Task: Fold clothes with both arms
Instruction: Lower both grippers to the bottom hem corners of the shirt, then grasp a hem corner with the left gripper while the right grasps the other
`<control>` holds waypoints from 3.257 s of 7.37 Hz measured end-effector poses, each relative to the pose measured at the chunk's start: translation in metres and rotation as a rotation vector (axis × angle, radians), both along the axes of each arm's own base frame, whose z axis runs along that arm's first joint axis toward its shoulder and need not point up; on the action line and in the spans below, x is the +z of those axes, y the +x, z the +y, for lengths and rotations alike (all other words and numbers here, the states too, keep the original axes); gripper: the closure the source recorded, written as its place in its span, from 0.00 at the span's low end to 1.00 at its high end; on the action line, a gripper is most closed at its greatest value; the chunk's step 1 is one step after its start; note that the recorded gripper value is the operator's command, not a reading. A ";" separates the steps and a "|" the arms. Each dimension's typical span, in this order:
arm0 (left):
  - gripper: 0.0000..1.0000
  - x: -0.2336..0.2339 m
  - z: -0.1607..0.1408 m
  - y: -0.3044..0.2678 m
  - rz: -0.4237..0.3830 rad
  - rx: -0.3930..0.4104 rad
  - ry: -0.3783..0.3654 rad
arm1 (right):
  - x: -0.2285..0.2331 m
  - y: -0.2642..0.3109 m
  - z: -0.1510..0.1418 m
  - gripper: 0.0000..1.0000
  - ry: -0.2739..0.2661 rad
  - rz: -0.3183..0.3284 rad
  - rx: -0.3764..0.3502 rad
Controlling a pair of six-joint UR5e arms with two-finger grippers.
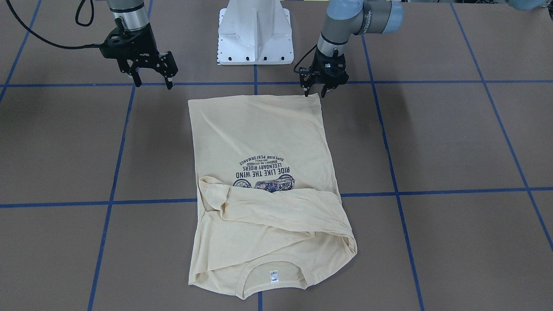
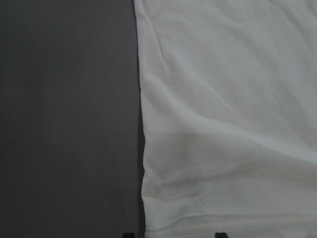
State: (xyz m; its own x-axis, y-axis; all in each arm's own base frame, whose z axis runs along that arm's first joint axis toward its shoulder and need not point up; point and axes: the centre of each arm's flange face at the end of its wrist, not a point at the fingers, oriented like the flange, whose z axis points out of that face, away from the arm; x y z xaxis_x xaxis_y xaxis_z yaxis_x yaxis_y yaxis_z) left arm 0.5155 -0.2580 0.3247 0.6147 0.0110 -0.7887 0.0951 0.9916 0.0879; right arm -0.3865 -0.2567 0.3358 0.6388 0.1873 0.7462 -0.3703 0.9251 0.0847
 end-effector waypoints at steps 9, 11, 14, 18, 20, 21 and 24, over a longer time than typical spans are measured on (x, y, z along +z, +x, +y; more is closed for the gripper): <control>1.00 0.006 0.003 0.003 -0.018 0.007 -0.004 | 0.001 0.000 -0.001 0.00 0.000 0.003 0.003; 1.00 0.007 0.003 0.003 -0.020 0.007 -0.003 | 0.003 -0.001 -0.002 0.00 0.008 0.009 0.012; 1.00 0.002 0.002 0.001 -0.011 0.007 0.004 | 0.005 -0.022 -0.001 0.01 0.012 0.011 0.006; 1.00 -0.006 0.003 -0.003 0.006 0.008 0.008 | 0.006 -0.091 0.051 0.31 0.077 0.017 0.001; 1.00 -0.013 0.004 -0.007 0.021 0.008 0.011 | 0.010 -0.116 0.067 0.32 0.110 0.028 0.003; 1.00 -0.015 0.004 -0.009 0.025 0.009 0.011 | 0.012 -0.121 0.067 0.32 0.123 0.030 0.011; 1.00 -0.016 0.005 -0.009 0.028 0.011 0.012 | 0.018 -0.124 0.060 0.39 0.170 0.036 0.041</control>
